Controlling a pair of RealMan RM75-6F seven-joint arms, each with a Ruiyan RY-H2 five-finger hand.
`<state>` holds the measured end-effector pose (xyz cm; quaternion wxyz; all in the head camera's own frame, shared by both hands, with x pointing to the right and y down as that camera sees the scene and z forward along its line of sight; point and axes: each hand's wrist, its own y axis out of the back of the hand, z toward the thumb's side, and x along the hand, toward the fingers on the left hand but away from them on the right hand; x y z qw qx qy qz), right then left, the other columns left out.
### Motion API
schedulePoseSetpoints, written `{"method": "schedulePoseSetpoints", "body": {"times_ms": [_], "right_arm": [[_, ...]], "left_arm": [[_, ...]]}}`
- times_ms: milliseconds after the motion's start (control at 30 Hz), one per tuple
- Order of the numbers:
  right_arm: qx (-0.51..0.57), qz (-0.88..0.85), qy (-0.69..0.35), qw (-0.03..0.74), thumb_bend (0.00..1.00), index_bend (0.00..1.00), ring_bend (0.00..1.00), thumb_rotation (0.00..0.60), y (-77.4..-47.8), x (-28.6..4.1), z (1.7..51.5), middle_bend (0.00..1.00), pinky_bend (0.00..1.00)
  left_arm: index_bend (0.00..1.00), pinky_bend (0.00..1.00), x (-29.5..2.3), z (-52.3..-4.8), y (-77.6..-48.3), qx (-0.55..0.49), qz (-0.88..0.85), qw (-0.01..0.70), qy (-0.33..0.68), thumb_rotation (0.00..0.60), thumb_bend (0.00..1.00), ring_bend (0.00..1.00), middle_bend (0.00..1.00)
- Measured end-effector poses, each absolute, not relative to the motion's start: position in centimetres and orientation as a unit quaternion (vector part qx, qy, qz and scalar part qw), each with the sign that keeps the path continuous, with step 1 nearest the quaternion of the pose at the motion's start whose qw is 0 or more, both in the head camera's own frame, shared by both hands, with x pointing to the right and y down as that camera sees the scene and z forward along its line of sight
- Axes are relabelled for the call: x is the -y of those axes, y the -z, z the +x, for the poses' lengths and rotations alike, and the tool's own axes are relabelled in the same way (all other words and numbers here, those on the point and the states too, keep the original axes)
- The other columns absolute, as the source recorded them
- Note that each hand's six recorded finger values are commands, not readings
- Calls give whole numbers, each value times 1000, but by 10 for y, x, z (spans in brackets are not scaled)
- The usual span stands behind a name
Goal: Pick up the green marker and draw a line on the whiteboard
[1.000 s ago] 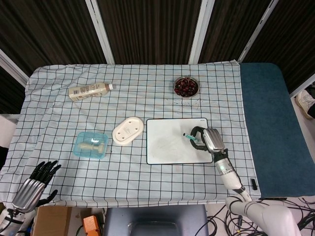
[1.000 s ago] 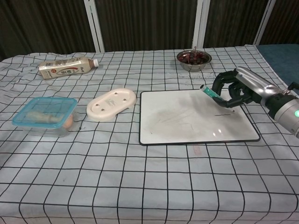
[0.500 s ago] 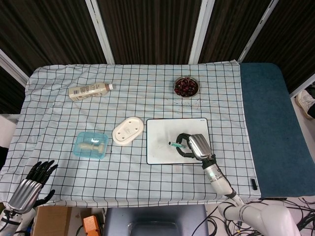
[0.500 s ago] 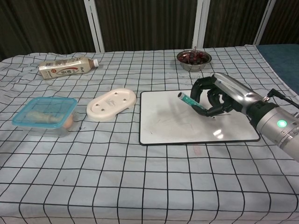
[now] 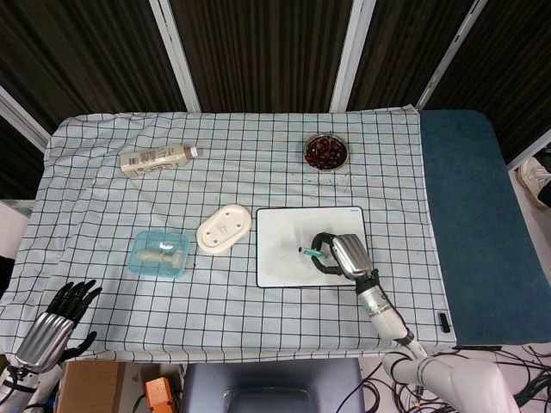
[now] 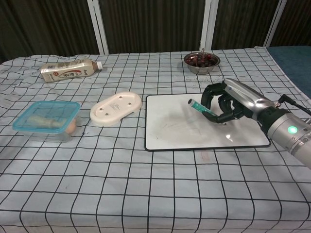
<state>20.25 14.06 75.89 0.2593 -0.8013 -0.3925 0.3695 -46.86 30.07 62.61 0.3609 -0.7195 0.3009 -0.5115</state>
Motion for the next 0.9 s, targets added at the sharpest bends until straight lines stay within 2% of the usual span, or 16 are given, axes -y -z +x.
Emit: {"method": "schedulePoseSetpoints", "body": {"times_ms": [500, 900], "right_arm": [[390, -796, -381, 263, 398, 1000, 758, 600, -765, -141, 210, 773, 732], [393, -783, -400, 269, 398, 1000, 758, 600, -767, -145, 242, 773, 732]], "left_arm": [[0, 0, -301, -470, -626, -302, -719, 360, 512, 600, 350, 0, 0], [0, 0, -302, -470, -628, -298, -720, 359, 514, 600, 349, 0, 0]]}}
